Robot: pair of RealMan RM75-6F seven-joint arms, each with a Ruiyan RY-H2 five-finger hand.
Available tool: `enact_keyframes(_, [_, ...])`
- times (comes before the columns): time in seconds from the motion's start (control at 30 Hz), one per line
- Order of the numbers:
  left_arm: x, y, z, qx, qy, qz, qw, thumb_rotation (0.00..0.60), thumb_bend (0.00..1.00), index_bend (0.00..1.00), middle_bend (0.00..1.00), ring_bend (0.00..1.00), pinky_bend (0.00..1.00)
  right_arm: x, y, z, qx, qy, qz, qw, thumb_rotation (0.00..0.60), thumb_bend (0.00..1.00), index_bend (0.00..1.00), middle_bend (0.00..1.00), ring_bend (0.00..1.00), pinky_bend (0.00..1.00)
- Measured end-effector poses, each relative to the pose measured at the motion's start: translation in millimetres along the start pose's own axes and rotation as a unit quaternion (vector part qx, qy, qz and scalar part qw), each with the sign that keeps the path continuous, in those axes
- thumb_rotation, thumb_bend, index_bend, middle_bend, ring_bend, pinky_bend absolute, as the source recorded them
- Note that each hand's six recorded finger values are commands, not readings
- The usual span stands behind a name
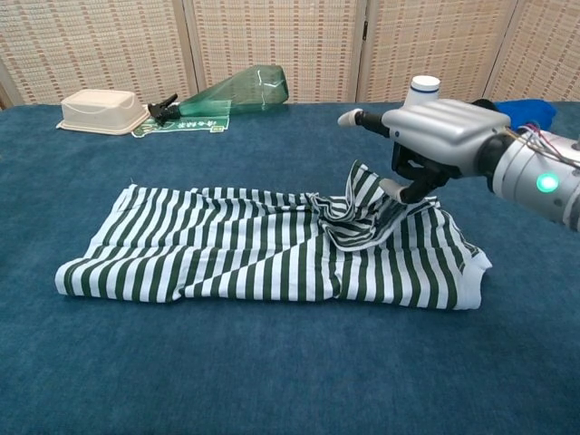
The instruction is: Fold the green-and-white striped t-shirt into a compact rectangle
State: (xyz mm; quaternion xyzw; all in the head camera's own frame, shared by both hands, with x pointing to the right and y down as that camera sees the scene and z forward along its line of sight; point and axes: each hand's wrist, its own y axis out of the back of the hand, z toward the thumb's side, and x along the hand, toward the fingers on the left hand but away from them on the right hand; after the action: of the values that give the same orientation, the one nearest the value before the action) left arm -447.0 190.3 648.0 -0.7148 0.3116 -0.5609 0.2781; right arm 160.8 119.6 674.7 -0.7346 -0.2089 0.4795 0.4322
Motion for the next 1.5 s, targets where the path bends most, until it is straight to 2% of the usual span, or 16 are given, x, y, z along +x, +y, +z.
enact_keyframes(0.07, [0, 1, -1, 0.001, 0.002, 0.000, 1.0000, 0.600, 0.66, 0.10, 0.94, 0.89, 0.98, -8, 1, -5, -0.015, -0.009, 0.011, 0.9998, 0.600, 0.50, 0.06, 0.94, 0.98, 1.00])
enact_keyframes(0.2, [-1, 1, -1, 0.004, 0.003, 0.000, 1.0000, 0.600, 0.66, 0.10, 0.94, 0.89, 0.98, -29, 2, -14, -0.037, -0.025, 0.043, 0.9981, 0.600, 0.63, 0.08, 0.94, 0.98, 1.00])
enact_keyframes(0.37, [-2, 0, -1, 0.007, 0.005, -0.002, 1.0000, 0.600, 0.66, 0.10, 0.94, 0.89, 0.98, -54, 3, -20, -0.034, -0.034, 0.072, 0.9963, 0.600, 0.79, 0.12, 0.94, 0.98, 1.00])
enact_keyframes(0.53, [-4, 0, -2, 0.008, 0.007, -0.003, 0.9999, 0.600, 0.66, 0.10, 0.94, 0.89, 0.98, -65, -3, -20, -0.031, -0.037, 0.106, 0.9932, 0.600, 0.87, 0.19, 0.94, 0.98, 1.00])
enact_keyframes(0.7, [-5, -2, -4, 0.008, 0.011, -0.006, 0.9999, 0.600, 0.66, 0.10, 0.94, 0.89, 0.98, -61, -12, -21, -0.021, -0.032, 0.135, 0.9901, 0.600, 0.88, 0.28, 0.94, 0.98, 1.00])
enact_keyframes(0.8, [-5, -3, -4, 0.008, 0.010, -0.007, 0.9999, 0.600, 0.66, 0.10, 0.94, 0.89, 0.98, -55, -14, -21, -0.023, -0.028, 0.139, 0.9896, 0.600, 0.88, 0.29, 0.95, 0.98, 1.00])
enact_keyframes(1.07, [-4, -4, -1, 0.011, 0.005, -0.009, 0.9999, 0.600, 0.66, 0.10, 0.94, 0.89, 0.98, -24, -17, -25, -0.021, -0.011, 0.130, 0.9912, 0.600, 0.88, 0.30, 0.95, 0.98, 1.00])
enact_keyframes(1.3, [-2, -7, 4, 0.012, -0.001, -0.013, 0.9998, 0.600, 0.66, 0.10, 0.94, 0.89, 0.98, 7, -33, -39, -0.012, -0.013, 0.142, 0.9898, 0.600, 0.88, 0.30, 0.95, 0.98, 1.00])
enact_keyframes(1.5, [-2, -9, 6, 0.014, -0.002, -0.017, 0.9998, 0.600, 0.66, 0.10, 0.94, 0.89, 0.98, 9, -48, -48, 0.000, -0.024, 0.156, 0.9875, 0.600, 0.88, 0.30, 0.95, 0.98, 1.00])
